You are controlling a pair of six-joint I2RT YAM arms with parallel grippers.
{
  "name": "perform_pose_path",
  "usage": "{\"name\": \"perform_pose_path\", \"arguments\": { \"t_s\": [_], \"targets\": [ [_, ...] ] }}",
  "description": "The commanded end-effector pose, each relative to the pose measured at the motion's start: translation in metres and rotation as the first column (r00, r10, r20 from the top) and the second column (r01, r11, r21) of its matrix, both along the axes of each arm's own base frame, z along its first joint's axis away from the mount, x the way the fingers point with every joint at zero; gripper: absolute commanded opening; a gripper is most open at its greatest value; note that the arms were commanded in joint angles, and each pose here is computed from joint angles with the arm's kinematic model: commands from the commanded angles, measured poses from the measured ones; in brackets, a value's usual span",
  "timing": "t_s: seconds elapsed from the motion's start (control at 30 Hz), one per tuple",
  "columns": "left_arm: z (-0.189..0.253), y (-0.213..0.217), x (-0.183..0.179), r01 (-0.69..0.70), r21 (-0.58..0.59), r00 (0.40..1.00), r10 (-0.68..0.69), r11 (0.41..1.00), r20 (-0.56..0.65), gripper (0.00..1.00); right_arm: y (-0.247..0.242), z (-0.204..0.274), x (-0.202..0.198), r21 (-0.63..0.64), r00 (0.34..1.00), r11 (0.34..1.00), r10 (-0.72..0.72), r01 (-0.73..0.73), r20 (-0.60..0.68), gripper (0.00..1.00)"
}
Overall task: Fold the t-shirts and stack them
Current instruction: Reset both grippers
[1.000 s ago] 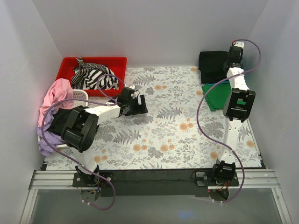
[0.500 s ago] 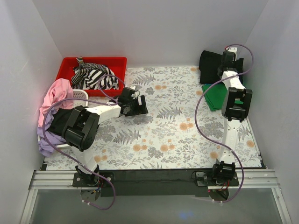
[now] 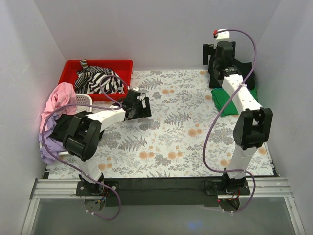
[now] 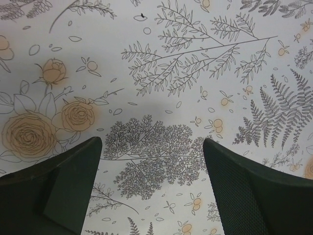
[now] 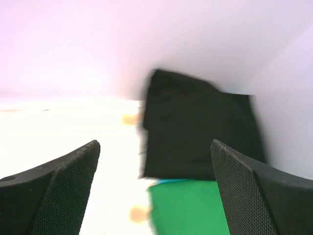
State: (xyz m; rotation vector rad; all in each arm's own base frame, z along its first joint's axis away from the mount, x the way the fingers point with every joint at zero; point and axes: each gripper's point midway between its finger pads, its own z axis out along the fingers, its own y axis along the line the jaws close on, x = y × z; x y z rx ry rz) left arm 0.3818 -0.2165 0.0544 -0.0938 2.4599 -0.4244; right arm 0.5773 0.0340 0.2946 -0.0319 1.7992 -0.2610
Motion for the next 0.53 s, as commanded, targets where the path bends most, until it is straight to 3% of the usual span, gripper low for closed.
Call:
{"name": "perform_pose_path", "arguments": {
  "t_s": [0.0, 0.17, 0.33, 0.5],
  "targets": [
    [0.048, 0.011, 0.015, -0.065, 0.008, 0.991, 0.063, 0.998, 0.116, 0.83, 0.051, -0.05, -0.035, 0.144, 0.972, 0.978, 0.172, -0.149, -0.159, 0.98],
    [0.083, 0.023, 0.013, -0.09, -0.001, 0.973, 0.088, 0.996, 0.214, 0.83, 0.116, -0.084, -0.1, 0.156, 0.924, 0.952, 0.296, -0.264, -0.243, 0.98],
    [0.115, 0.032, 0.01, -0.115, -0.019, 0.95, 0.116, 0.993, 0.291, 0.83, 0.147, -0.127, -0.154, 0.2, 0.865, 0.922, 0.382, -0.332, -0.325, 0.99],
    [0.147, 0.053, -0.002, -0.181, -0.042, 0.909, 0.183, 0.983, 0.375, 0.83, 0.183, -0.142, -0.202, 0.227, 0.805, 0.868, 0.494, -0.441, -0.327, 0.99]
  ]
}}
